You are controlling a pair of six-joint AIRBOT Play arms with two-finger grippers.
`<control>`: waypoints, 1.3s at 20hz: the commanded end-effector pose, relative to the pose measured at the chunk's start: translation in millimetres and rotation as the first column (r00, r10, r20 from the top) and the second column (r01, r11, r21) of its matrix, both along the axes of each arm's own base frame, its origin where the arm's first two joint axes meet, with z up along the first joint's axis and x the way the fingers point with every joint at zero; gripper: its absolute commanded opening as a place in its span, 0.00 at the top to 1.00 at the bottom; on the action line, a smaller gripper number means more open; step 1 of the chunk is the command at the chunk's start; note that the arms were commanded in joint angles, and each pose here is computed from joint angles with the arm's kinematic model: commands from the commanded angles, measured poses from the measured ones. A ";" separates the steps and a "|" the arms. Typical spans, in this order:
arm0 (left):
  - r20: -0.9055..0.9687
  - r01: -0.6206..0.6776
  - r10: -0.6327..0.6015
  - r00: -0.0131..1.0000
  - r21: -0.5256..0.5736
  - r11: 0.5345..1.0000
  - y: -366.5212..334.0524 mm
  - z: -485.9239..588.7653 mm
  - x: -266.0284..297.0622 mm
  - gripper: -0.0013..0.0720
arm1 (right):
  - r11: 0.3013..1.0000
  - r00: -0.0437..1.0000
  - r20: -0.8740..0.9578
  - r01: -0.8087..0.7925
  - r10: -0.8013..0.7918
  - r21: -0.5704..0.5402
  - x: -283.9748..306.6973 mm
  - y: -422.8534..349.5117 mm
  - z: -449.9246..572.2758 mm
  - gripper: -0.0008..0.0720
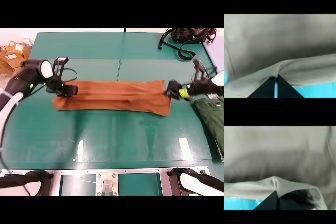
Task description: Fold the shirts.
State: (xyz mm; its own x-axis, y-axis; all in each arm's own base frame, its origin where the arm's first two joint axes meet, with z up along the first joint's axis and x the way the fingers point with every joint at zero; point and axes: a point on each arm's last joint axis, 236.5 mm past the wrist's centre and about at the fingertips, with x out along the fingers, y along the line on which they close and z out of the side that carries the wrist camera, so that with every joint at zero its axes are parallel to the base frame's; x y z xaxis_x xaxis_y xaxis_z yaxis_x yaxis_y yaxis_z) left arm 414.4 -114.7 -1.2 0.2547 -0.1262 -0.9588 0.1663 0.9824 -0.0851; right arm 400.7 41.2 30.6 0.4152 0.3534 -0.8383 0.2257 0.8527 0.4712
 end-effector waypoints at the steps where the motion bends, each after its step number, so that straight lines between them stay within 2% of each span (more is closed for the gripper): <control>1: 0.023 0.066 -0.067 0.998 0.012 0.998 -3.9 -14.4 47.6 0.95 | 1.000 1.000 0.014 -0.017 0.017 0.004 62.7 8.0 -15.2 0.96; 6: 0.102 0.058 -0.056 0.993 -0.013 0.998 -17.7 -41.8 100.6 0.95 | 1.000 1.000 0.014 0.002 -0.002 -0.004 119.3 9.2 -65.7 0.96; 7: 0.126 0.053 -0.049 0.991 -0.032 0.998 -22.0 -43.5 107.5 0.66 | 1.000 1.000 0.003 0.001 -0.001 -0.004 123.5 8.9 -74.6 0.96; 8: 0.156 0.046 -0.038 0.987 -0.052 0.998 -26.0 -42.4 115.1 0.23 | 1.000 1.000 -0.007 0.003 -0.003 -0.004 126.6 7.9 -82.5 0.94; 9: 0.189 0.042 -0.030 0.982 -0.060 0.997 -27.4 -38.7 122.5 0.16 | 1.000 1.000 -0.006 0.007 -0.007 -0.005 130.0 6.5 -86.2 0.76; 10: 0.210 0.045 -0.034 0.977 -0.047 0.998 -24.9 -34.6 126.4 0.17 | 1.000 1.000 0.000 0.013 -0.013 -0.007 132.7 2.1 -85.2 0.49; 11: 0.215 0.050 -0.046 0.976 -0.013 0.999 -17.7 -29.3 128.1 0.17 | 1.000 1.000 0.007 0.011 -0.011 -0.011 134.6 -5.7 -79.9 0.38; 12: 0.203 0.053 -0.059 0.977 0.031 0.998 -6.6 -21.3 127.8 0.17 | 1.000 1.000 0.003 -0.018 0.018 -0.020 132.4 -14.9 -71.9 0.38; 14: 0.181 0.029 -0.047 0.982 0.104 0.994 22.9 0.8 128.1 0.17 | 0.997 0.997 -0.047 -0.070 0.069 -0.014 116.6 -39.7 -58.6 0.19; 16: 0.158 -0.046 0.035 0.987 0.066 0.997 41.0 25.0 126.2 0.17 | 0.997 0.991 -0.109 -0.076 0.076 0.005 95.6 -70.2 -57.2 0.15; 18: 0.118 -0.088 0.091 0.989 -0.034 0.996 42.2 39.7 120.3 0.17 | 0.996 0.982 -0.165 -0.082 0.087 0.036 75.2 -96.5 -65.1 0.15; 19: 0.096 -0.095 0.104 0.990 -0.096 0.991 37.1 43.6 117.4 0.17 | 0.993 0.976 -0.190 -0.098 0.108 0.063 65.9 -103.1 -71.5 0.07; 20: 0.070 -0.100 0.113 0.991 -0.163 0.982 30.6 45.8 114.0 0.17 | 0.986 0.968 -0.207 -0.118 0.140 0.115 58.0 -103.8 -77.9 0.04; 22: 0.031 -0.098 0.109 0.994 -0.242 0.965 21.0 48.2 107.9 0.17 | 0.955 0.956 -0.191 -0.176 0.224 0.239 50.7 -91.9 -88.2 0.03; 26: 0.021 -0.078 0.086 0.996 -0.240 0.968 18.2 47.4 104.0 0.17 | 0.876 0.925 -0.097 -0.308 0.366 0.370 50.9 -58.5 -105.4 0.03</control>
